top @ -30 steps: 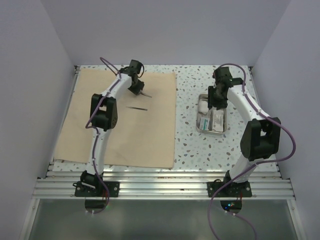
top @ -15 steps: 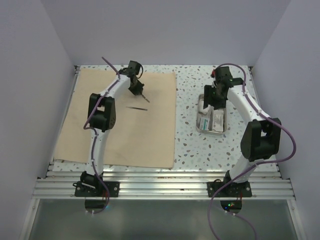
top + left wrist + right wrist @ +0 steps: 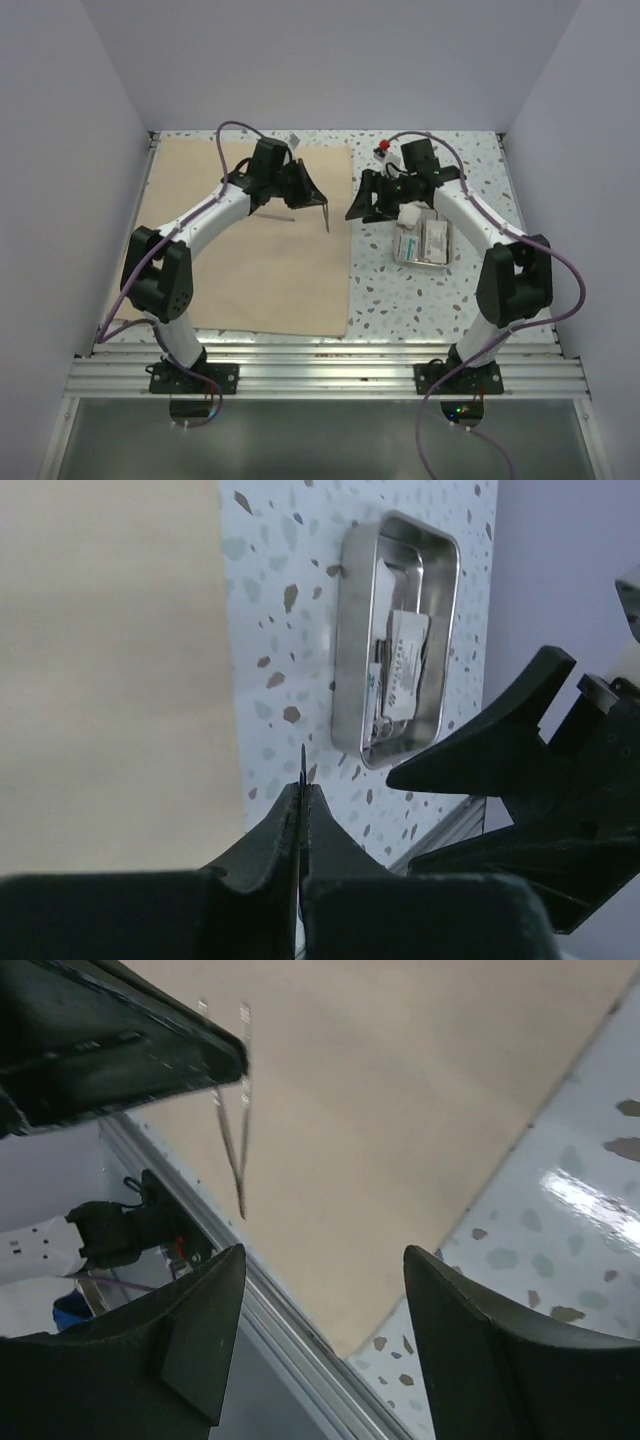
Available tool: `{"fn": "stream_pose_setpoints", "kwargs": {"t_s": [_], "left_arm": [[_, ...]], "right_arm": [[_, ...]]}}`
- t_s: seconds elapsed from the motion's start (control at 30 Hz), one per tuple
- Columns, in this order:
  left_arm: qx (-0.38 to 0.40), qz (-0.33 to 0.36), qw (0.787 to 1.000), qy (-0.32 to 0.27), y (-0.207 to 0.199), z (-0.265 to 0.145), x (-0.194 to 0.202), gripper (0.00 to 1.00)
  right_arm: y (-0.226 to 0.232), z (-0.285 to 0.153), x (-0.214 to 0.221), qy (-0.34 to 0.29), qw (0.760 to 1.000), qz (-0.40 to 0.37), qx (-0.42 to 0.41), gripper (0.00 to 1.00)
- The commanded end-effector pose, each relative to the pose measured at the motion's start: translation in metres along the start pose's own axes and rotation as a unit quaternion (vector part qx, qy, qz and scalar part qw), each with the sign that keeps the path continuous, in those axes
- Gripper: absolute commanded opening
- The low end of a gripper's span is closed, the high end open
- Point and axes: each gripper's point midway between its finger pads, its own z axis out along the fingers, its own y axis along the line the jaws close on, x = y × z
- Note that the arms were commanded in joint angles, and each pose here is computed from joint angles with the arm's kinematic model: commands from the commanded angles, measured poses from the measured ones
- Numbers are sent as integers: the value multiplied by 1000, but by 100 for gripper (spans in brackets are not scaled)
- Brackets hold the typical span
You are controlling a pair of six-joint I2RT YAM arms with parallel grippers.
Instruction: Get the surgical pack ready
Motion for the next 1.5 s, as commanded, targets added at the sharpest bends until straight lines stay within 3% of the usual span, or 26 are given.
{"fn": "stream_pose_setpoints", "kwargs": {"t_s": [0.0,0.27,0.47,0.6,0.73,0.83,0.9,0.93,1.03,1.07,1.13,1.17,1.2,1.3,1.37,1.47], "left_arm": [[90,20,995,24,-31,-12,23,0],[96,16,995,23,-44,-29,47,0],[96,1,995,21,-46,-29,47,0],[95,-3,995,22,-46,-29,48,0],[98,-3,995,27,-48,-24,47,0],[104,1,994,35,-52,-19,44,0],[101,4,994,39,-50,-16,38,11],[96,3,995,38,-48,-15,35,33],[57,-16,998,19,-24,-16,13,57],[34,-20,999,0,-16,-18,1,62],[-44,-55,998,1,21,-19,-5,67],[-87,-65,994,-28,34,-22,-20,70],[-122,-79,989,-28,53,-19,-22,73],[-223,-117,967,-30,94,-21,-26,74],[-270,-142,952,-33,111,-26,-27,73],[-332,-182,925,-40,140,-29,-30,71]], "right_arm": [[54,0,2,-4,995,-40,-91,68],[64,17,28,25,993,-27,-111,64],[62,31,36,36,993,-22,-111,55],[68,37,29,31,992,-9,-121,37],[74,42,19,34,991,-10,-127,33],[69,44,15,33,993,-4,-113,2],[64,48,17,42,994,5,-102,0],[58,49,15,34,996,4,-86,0],[25,40,16,29,999,16,-8,0],[-8,30,17,25,997,41,62,0],[-44,9,12,14,989,35,146,0],[-68,-9,20,27,978,50,202,0],[-99,-28,15,13,958,32,285,0],[-149,-75,14,14,910,29,413,0],[-173,-93,19,26,887,37,459,0],[-190,-97,21,32,874,45,482,2]]}}
